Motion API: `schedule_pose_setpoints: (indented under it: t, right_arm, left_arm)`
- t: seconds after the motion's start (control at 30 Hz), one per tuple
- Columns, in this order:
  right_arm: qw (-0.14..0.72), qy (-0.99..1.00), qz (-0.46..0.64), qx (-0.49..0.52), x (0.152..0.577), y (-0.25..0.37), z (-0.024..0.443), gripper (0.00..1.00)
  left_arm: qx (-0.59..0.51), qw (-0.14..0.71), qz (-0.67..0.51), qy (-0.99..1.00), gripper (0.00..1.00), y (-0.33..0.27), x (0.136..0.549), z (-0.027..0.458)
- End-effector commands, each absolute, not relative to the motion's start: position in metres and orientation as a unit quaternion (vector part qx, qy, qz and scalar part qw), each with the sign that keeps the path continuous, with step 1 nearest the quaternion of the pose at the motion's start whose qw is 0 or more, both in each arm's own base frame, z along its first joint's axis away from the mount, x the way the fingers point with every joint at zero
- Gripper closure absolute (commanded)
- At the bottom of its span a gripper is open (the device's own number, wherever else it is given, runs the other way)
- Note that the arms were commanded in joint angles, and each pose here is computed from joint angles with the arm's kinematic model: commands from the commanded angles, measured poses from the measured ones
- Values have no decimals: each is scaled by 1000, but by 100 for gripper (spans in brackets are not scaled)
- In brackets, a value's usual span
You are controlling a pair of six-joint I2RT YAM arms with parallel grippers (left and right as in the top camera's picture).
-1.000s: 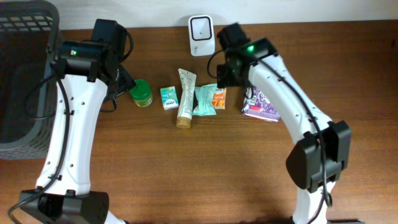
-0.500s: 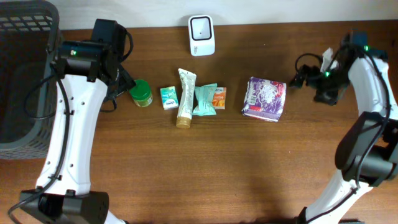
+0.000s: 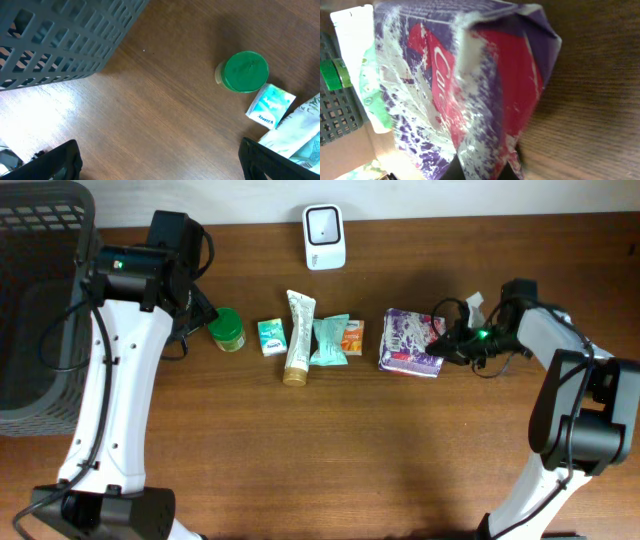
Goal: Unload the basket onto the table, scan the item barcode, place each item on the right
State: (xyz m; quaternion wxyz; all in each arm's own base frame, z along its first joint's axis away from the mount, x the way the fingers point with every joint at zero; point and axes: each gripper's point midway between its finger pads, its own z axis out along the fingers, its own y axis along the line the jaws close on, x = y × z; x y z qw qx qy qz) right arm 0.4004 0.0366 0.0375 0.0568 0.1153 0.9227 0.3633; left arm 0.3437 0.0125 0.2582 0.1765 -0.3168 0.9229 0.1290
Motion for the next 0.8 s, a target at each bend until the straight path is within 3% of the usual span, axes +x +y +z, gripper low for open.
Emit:
schedule_pose_setpoints:
  t: [0.0, 0.27, 0.4, 0.47, 0.57, 0.77]
  right_arm:
    - [101, 961, 228, 121, 429, 9, 94, 96]
    - [159, 936, -259, 178, 418, -25, 173, 96]
    - [149, 929, -309, 138, 415, -6, 149, 96]
    - [137, 936, -295, 133, 417, 2, 134, 96]
    - [126, 976, -151, 98, 431, 49, 115, 96]
    - [148, 965, 215, -11, 464, 121, 177, 96]
  left_arm:
    - [-311, 178, 135, 924, 1, 15, 343, 259]
    - [-311, 178, 135, 924, 1, 15, 343, 259]
    - [-311, 178, 135, 924, 1, 15, 343, 259]
    - [-311, 178, 135, 924, 1, 15, 343, 259]
    - [-311, 178, 135, 924, 1, 15, 343, 259]
    - [-311, 178, 135, 924, 1, 15, 343, 259]
